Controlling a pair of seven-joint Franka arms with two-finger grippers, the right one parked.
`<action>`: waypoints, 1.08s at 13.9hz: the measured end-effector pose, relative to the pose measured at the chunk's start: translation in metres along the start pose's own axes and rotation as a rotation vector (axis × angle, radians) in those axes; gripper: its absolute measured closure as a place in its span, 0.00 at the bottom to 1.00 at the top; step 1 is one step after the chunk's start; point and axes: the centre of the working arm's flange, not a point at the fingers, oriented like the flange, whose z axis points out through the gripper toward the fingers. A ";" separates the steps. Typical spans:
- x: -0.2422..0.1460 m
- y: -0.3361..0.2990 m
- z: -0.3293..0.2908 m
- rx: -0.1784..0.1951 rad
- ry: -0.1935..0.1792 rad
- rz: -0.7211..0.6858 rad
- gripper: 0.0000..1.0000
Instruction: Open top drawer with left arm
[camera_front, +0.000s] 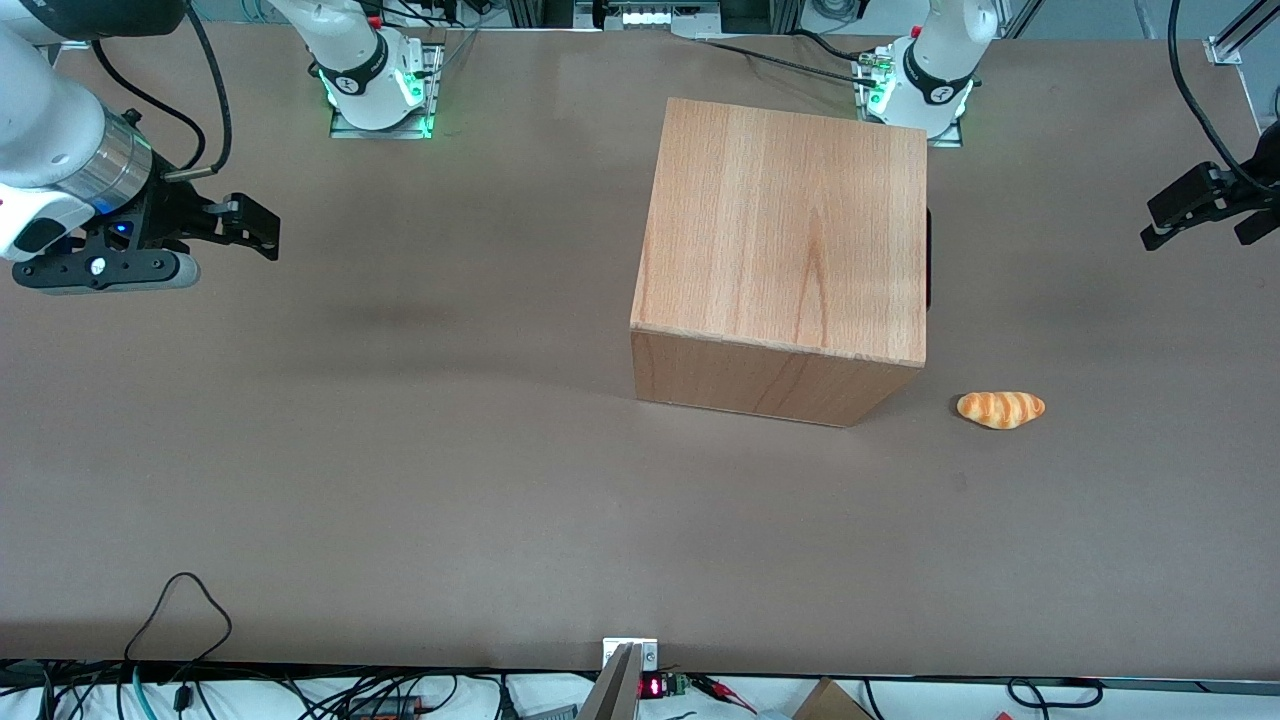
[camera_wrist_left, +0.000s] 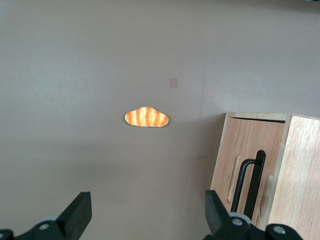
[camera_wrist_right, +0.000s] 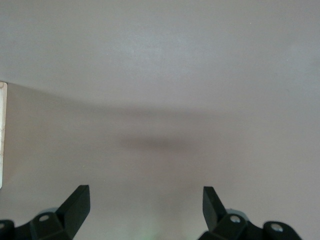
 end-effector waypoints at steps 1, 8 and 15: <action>0.000 0.000 0.000 0.000 -0.003 0.000 0.00; -0.003 0.000 0.000 0.001 -0.021 0.002 0.00; -0.003 0.006 0.009 -0.033 -0.052 0.006 0.00</action>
